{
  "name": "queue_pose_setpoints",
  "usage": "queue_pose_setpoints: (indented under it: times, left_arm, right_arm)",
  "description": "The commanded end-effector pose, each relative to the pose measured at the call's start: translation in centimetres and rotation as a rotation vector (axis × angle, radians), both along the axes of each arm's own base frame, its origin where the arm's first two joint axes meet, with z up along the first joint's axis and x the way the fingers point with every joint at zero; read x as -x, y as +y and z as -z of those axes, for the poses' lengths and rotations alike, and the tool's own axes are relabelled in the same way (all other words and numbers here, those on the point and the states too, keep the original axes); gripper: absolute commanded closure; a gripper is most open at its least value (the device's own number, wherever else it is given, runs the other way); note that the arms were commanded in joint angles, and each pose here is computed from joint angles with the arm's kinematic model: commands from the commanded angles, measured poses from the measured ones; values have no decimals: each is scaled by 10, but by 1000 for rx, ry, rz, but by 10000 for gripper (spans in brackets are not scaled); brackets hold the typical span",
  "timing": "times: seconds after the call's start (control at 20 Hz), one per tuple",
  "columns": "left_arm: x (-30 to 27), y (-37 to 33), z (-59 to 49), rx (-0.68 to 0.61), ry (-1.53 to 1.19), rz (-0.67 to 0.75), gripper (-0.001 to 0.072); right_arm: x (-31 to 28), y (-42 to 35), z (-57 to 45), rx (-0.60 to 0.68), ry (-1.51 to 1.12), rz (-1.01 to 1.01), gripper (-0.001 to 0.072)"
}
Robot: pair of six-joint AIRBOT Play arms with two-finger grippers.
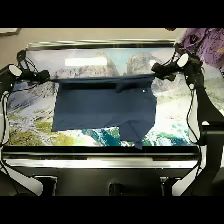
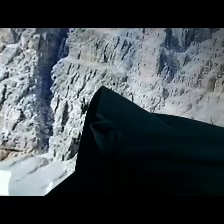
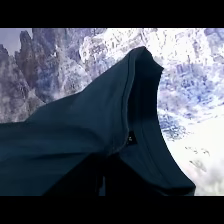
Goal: Fold the clothes and pants, and hang the long-sleeved shirts on hangers.
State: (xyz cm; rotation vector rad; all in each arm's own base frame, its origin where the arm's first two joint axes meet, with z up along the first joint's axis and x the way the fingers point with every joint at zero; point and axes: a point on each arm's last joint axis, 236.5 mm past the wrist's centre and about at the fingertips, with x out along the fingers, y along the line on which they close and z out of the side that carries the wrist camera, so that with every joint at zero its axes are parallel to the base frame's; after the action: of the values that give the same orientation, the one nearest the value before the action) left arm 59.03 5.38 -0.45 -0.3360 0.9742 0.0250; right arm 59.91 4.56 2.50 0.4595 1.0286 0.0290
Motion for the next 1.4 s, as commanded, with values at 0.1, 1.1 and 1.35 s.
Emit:
queue_pose_setpoints:
  times: [0.1, 1.1, 1.35]
  left_arm:
    - [59, -21, 58, 67, 316, 79, 694]
    - [66, -12, 44, 99, 350, 27, 62]
    - [88, 62, -54, 88, 205, -119, 24]
  right_arm:
    - [33, -12, 30, 75, 172, -36, 686]
    - [80, 12, 75, 87, 406, -161, 264]
    - [110, -48, -17, 128, 299, -217, 223]
